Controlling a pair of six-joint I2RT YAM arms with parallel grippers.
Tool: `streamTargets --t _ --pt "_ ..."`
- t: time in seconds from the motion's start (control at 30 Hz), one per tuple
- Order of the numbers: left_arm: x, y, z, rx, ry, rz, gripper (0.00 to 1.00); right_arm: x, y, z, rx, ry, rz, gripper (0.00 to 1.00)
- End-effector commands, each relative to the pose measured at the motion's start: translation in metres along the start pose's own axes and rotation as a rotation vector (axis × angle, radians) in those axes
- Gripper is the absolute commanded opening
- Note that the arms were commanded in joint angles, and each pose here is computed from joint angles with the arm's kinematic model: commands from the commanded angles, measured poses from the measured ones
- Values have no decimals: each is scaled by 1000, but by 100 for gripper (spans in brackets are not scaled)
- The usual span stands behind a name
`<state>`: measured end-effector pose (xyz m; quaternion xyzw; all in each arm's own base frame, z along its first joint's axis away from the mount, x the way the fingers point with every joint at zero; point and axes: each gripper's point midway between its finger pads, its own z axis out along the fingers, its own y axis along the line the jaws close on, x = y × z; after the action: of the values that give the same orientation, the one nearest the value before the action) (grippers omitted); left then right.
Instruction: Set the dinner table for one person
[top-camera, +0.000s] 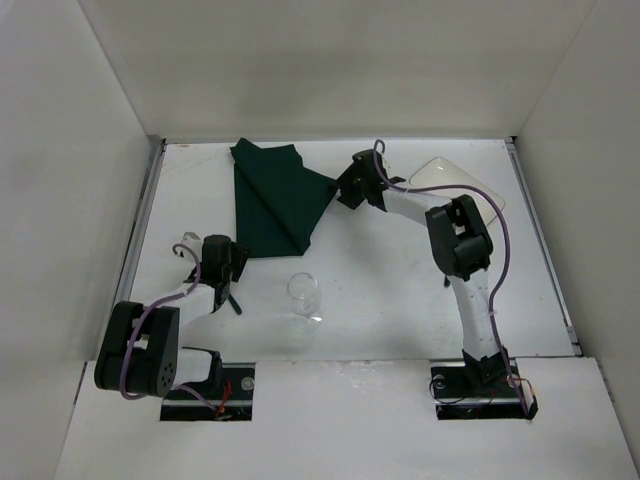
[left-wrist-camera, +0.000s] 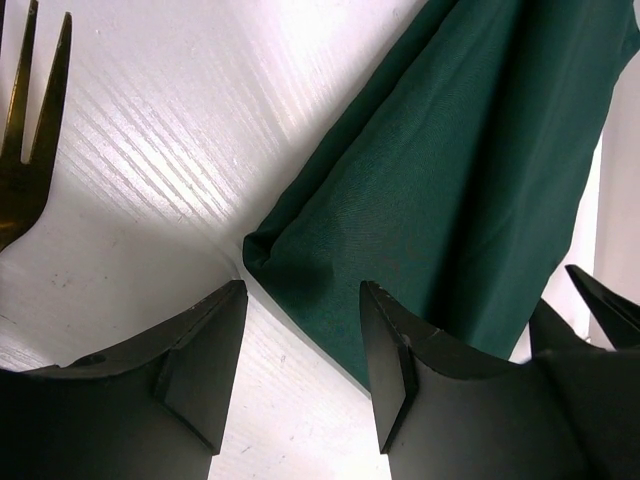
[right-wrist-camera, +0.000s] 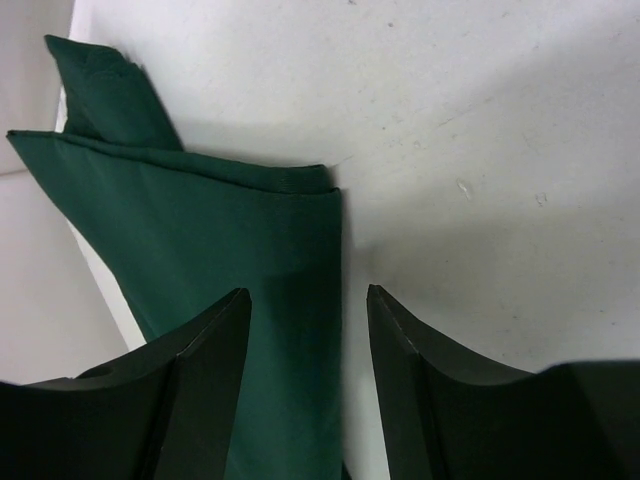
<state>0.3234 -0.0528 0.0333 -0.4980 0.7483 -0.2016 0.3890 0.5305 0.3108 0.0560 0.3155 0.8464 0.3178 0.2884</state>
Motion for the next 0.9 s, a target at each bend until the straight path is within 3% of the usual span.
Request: streamTargets --t 0.0,0.27,0.6,0.87 --pt "7 22 0 -61 28 -4 47 1 10 1 10 22 45 55" --pt "5 22 1 -62 18 -36 47 1 10 16 57 41 60 47" --pt "7 26 5 -77 20 -47 47 7 6 25 75 73 78 13" --pt "6 24 3 -64 10 -49 48 -3 7 16 34 20 16 5"
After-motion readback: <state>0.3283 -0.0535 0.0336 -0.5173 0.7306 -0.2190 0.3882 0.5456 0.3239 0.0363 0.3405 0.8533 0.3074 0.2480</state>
